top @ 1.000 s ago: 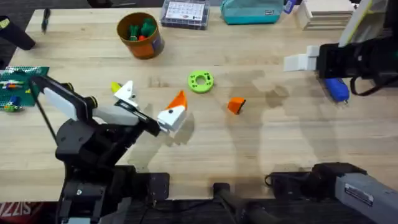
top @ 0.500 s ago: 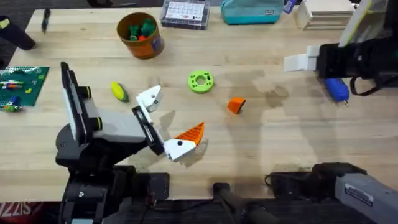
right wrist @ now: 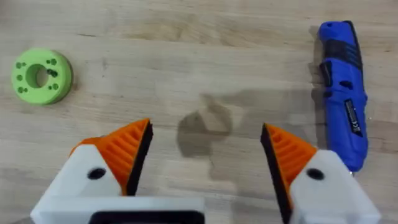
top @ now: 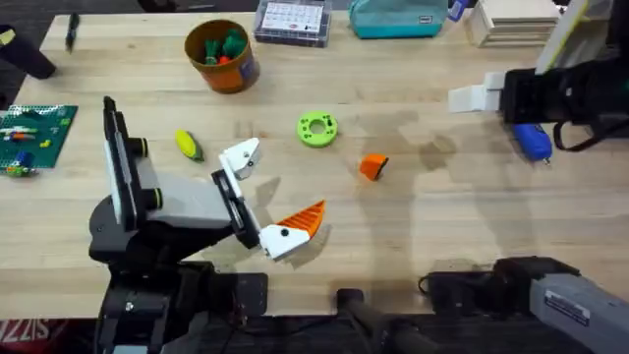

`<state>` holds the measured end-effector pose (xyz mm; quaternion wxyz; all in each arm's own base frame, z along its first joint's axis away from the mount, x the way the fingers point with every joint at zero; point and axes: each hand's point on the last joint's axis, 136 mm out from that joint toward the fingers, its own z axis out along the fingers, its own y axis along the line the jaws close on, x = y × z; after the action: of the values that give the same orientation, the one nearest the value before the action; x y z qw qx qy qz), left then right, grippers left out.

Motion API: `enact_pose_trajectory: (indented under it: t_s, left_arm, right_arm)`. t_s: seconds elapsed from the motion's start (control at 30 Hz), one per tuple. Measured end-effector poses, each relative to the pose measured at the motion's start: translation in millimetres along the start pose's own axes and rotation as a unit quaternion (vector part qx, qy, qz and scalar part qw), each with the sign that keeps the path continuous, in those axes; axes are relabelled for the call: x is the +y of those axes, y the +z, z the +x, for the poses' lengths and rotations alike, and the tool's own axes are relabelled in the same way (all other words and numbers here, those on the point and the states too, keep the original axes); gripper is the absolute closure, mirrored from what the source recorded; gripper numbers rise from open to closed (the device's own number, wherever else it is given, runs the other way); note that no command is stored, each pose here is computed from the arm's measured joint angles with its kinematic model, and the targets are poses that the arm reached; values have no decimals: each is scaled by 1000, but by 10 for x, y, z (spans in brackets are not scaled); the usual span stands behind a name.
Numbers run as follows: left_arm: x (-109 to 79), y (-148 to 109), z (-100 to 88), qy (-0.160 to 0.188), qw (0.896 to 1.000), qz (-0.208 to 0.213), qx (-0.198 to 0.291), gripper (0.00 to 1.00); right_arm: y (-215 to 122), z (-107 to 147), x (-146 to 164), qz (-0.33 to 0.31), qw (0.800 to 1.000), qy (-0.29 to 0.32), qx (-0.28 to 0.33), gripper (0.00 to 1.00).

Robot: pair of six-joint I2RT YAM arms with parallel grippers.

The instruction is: Pick up the gripper from the table and insert it into the empty holder that is missing its gripper. Then pick up a screw, insert it into the mounting hole, and use the screwdriver to tighten it. Finally, clean up the table by picking up the vegetable and placing it into the bucket.

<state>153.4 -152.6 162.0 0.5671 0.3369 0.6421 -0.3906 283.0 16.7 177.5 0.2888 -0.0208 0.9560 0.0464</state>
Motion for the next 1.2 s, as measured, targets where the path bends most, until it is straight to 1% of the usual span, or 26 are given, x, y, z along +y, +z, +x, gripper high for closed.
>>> enact_pose_trajectory:
  t_s: [0.37, 0.57, 0.67, 0.7, 0.73, 0.9, 1.07, 1.2]
  left_arm:
    - [-8, 0, 1, 43, 999, 2, 0, 5]
    - [-9, 0, 2, 50, 999, 3, 0, 6]
    - [-9, 0, 2, 50, 999, 3, 0, 6]
    - [-9, 0, 2, 50, 999, 3, 0, 6]
    - [-9, 0, 2, 50, 999, 3, 0, 6]
    - [-9, 0, 2, 50, 999, 3, 0, 6]
    - [-9, 0, 2, 50, 999, 3, 0, 6]
    - [-9, 0, 2, 50, 999, 3, 0, 6]
  right_arm:
    - [0, 0, 0, 0, 1000, 0, 0, 9]
    - [0, 1, 5, -2, 1000, 0, 0, 8]
    - [-2, 1, 85, -25, 1000, -14, 0, 8]
    - [-5, 1, 134, -38, 999, -24, -1, 8]
    - [-11, 27, 309, -71, 995, -64, 2, 8]
    - [-46, 132, 764, -129, 978, -158, 37, 8]
    - [-122, 197, 1181, -173, 953, -238, 64, 8]
    - [-43, 345, 1406, -197, 932, -289, 95, 8]
